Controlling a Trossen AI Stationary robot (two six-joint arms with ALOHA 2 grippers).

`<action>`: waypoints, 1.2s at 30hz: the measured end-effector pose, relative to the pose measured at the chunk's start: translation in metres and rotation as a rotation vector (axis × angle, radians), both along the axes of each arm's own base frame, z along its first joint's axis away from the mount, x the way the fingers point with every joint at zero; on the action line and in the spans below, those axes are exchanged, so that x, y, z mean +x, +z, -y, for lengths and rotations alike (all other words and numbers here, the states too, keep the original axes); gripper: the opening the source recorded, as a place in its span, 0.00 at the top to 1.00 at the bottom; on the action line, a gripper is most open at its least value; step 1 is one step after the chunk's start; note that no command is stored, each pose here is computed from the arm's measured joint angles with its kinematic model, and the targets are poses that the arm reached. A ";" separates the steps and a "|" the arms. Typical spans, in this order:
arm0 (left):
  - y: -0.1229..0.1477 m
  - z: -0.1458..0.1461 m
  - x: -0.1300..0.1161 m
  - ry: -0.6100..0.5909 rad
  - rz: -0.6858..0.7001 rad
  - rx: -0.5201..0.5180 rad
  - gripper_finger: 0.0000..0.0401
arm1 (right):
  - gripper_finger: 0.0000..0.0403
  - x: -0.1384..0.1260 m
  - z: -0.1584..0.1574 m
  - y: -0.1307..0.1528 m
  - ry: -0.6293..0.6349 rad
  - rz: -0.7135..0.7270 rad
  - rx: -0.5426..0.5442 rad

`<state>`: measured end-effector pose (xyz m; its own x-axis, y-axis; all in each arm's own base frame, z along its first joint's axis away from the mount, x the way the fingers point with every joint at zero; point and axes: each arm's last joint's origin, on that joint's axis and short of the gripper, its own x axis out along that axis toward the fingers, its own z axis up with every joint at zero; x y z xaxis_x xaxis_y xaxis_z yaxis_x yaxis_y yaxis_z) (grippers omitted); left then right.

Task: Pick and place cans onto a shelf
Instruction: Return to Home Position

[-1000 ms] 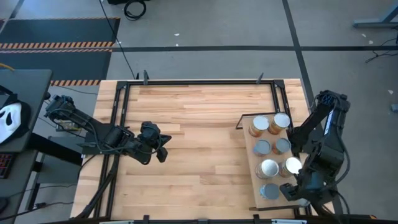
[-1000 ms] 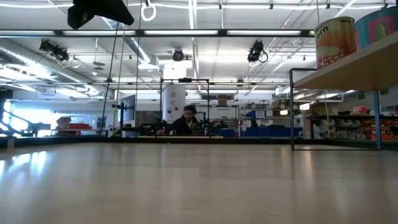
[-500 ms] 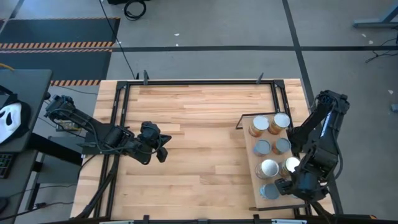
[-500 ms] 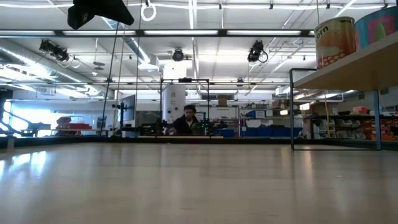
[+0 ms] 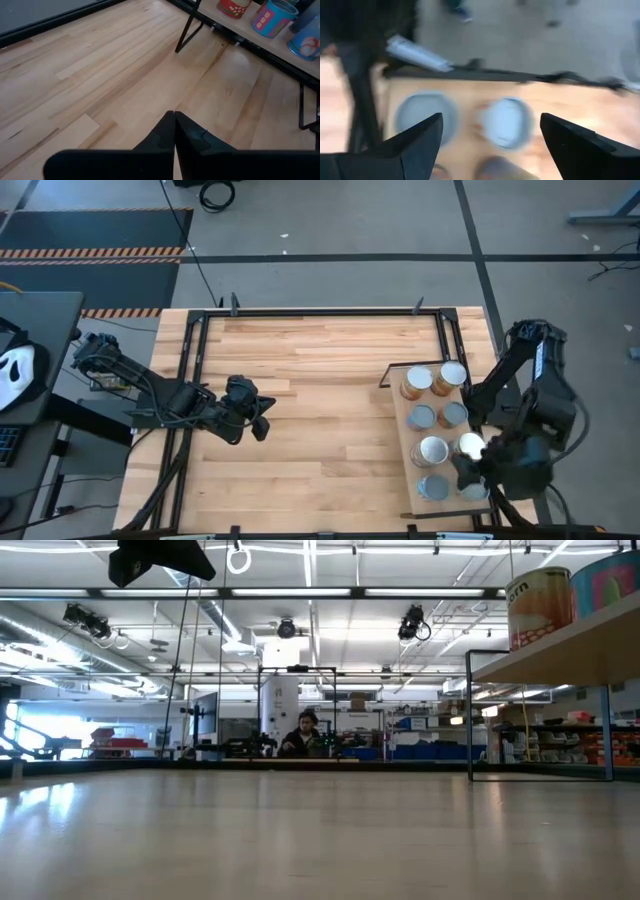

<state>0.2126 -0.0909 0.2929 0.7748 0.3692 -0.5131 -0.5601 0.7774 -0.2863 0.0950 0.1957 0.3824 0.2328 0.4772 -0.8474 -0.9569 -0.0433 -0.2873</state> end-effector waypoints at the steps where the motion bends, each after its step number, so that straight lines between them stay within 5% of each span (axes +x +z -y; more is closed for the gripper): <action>1: 0.000 0.000 0.000 0.000 0.000 0.000 0.97 | 0.15 0.000 0.002 0.009 -0.054 0.029 0.025; 5: 0.000 0.000 0.000 0.000 0.000 0.000 0.97 | 0.16 0.004 0.011 0.046 -0.394 0.132 0.179; 8: 0.000 0.000 0.000 0.000 0.000 0.000 0.97 | 0.19 0.008 0.022 0.080 -0.726 0.178 0.441; 11: 0.000 0.000 0.000 0.000 0.000 0.000 0.97 | 0.25 0.008 0.034 0.104 -0.877 0.137 0.707; 15: 0.000 0.000 0.000 0.000 0.000 0.000 0.97 | 0.37 0.007 0.055 0.116 -0.912 0.103 0.910; 23: 0.000 0.000 0.000 0.002 0.002 -0.001 0.97 | 0.76 0.013 0.092 0.090 -0.850 0.088 1.056; 27: 0.002 0.000 0.003 0.007 0.036 -0.028 0.97 | 0.96 0.018 0.114 0.081 -0.767 0.215 1.157; 32: 0.005 0.001 0.006 -0.003 0.071 -0.047 0.97 | 0.97 0.018 0.153 0.076 -0.895 0.464 1.169; 36: 0.005 -0.013 0.009 -0.019 -0.017 0.151 0.97 | 0.99 0.021 0.182 0.072 -1.085 0.641 1.116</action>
<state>0.2214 -0.0781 0.2976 0.7742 0.4288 -0.4656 -0.5487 0.8214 -0.1559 0.1157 0.0136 0.4542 0.9828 0.1352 0.1257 -0.1301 0.9903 -0.0481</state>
